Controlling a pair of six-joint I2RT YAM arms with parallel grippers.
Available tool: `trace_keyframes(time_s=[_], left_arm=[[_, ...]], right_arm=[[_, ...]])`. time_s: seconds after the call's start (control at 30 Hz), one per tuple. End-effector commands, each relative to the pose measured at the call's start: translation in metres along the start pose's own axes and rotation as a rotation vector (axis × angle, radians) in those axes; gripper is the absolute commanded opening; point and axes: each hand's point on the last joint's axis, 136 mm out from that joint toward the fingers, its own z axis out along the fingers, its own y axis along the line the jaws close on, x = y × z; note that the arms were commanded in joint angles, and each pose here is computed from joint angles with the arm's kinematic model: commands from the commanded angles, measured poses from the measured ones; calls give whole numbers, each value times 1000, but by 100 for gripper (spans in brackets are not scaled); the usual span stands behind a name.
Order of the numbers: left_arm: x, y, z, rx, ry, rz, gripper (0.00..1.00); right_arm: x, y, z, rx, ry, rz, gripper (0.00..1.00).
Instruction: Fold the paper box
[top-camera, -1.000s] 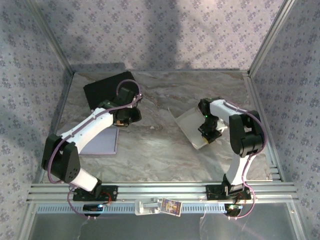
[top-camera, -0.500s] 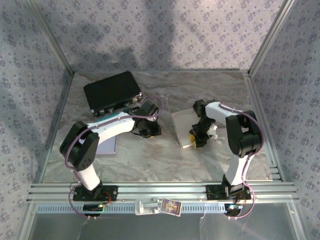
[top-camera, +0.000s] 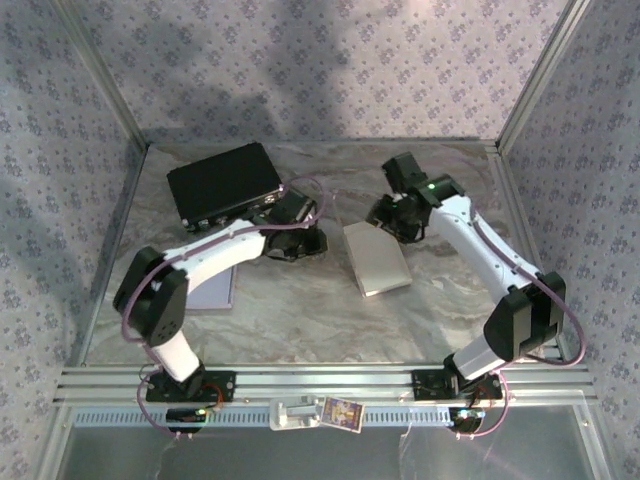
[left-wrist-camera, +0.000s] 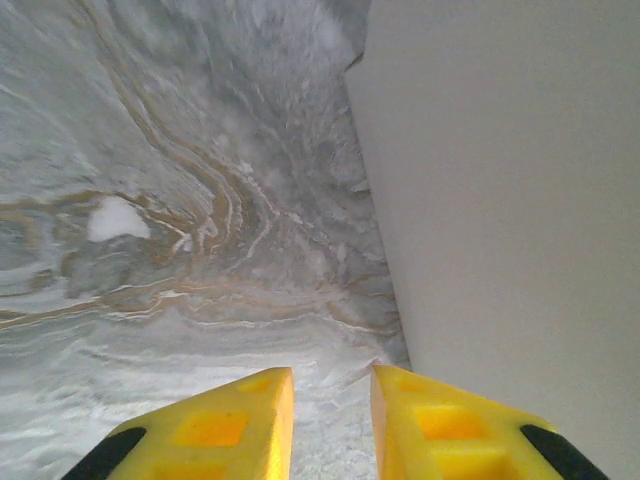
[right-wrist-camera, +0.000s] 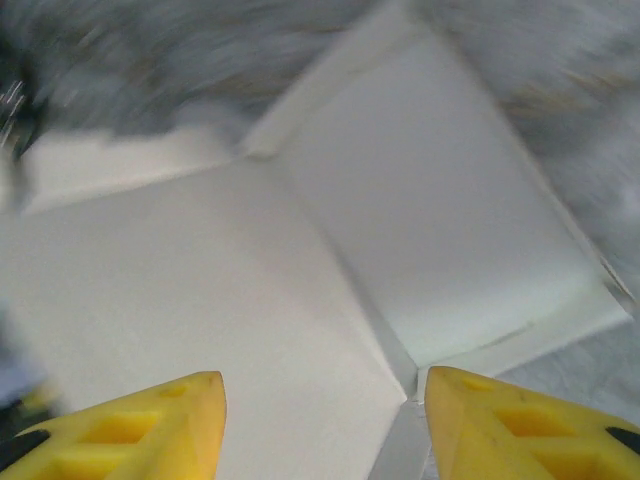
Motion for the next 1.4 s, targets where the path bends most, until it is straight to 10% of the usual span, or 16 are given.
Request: trace_keyframes(time_s=[0.0,0.4,0.57,0.67,1.37], left_arm=[[-28,-11,-52,60,-182,44,26],[-19,9,-115,51,-226,65,26],[-19,18,-140,18,-291,79,27],[-16,26,-151,2,-320,82,27],[52,43,-188,51,-152,233,27]], right_arm=[[24,19,-5,24,38,-387,58],[24,58,29,34,105,-463,52],[13,64,37,70,87,-352,27],[-2,59,33,107,13,-191,0],[-37,29,26,206,-261,1148,0]])
